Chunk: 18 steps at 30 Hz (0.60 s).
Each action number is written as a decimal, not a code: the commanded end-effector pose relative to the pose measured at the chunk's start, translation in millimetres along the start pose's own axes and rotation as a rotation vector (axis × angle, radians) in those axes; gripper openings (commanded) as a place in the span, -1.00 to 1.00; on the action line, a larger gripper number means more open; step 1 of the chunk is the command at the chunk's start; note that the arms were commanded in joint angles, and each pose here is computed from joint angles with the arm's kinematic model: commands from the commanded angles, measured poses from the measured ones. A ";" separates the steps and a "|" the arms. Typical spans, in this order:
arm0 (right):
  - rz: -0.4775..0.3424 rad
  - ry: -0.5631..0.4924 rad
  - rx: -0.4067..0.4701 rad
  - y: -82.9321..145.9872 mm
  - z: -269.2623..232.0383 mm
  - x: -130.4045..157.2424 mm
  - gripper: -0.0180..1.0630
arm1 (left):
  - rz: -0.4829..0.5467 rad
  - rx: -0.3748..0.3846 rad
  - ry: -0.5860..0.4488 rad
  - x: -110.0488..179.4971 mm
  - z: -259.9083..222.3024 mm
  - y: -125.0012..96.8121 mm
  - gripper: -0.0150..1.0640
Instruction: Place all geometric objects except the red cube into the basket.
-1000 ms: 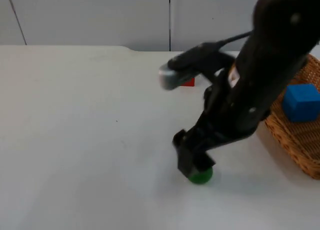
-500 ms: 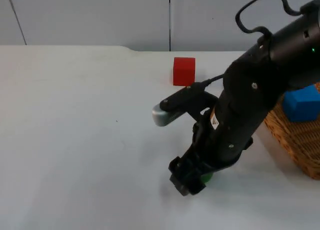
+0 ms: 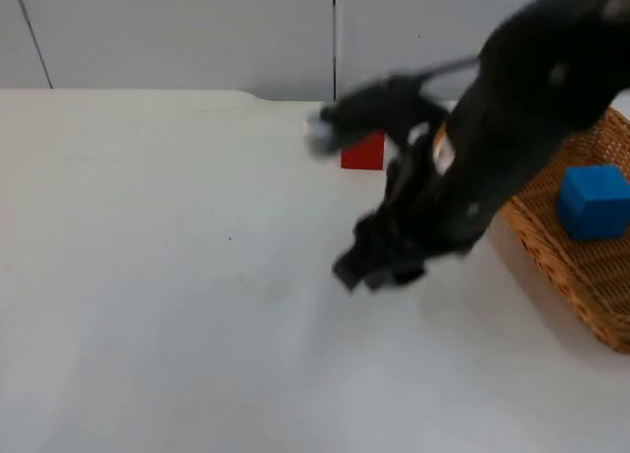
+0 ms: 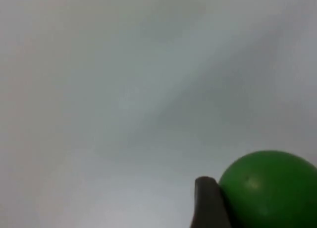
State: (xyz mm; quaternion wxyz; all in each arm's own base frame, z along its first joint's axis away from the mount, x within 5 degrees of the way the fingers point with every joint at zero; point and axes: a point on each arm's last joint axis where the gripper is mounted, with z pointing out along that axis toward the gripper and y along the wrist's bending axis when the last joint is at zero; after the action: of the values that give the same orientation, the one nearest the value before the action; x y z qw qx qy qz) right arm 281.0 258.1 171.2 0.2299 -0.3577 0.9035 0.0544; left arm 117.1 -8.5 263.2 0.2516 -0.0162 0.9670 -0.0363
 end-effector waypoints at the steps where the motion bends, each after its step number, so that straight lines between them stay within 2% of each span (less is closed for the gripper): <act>1: 0.006 -0.076 0.010 -3.7 -43.2 -10.5 -0.97 | 0.002 0.003 -0.009 0.5 -1.1 0.1 0.98; 6: 0.024 -0.160 0.026 -10.3 -118.3 -9.7 -0.97 | 0.012 0.003 -0.009 0.5 -1.1 0.1 0.98; 9: 0.028 -0.159 0.031 -11.9 -133.9 -5.8 -0.97 | 0.012 0.003 -0.009 0.5 -1.1 0.1 0.98; 14: 0.057 -0.107 0.052 -20.6 -157.6 6.9 -0.97 | 0.012 0.003 -0.009 0.5 -1.1 0.1 0.98; 18: 0.133 -0.027 0.099 -45.3 -160.0 24.2 -0.97 | 0.012 0.003 -0.009 0.5 -1.1 0.1 0.98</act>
State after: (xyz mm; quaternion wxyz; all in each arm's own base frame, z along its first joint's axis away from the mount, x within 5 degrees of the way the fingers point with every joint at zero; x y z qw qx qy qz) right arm 235.2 178.7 306.3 0.2662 -0.2977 0.9159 0.0405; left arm 117.3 -8.5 263.2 0.2528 -0.0082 0.9669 -0.0342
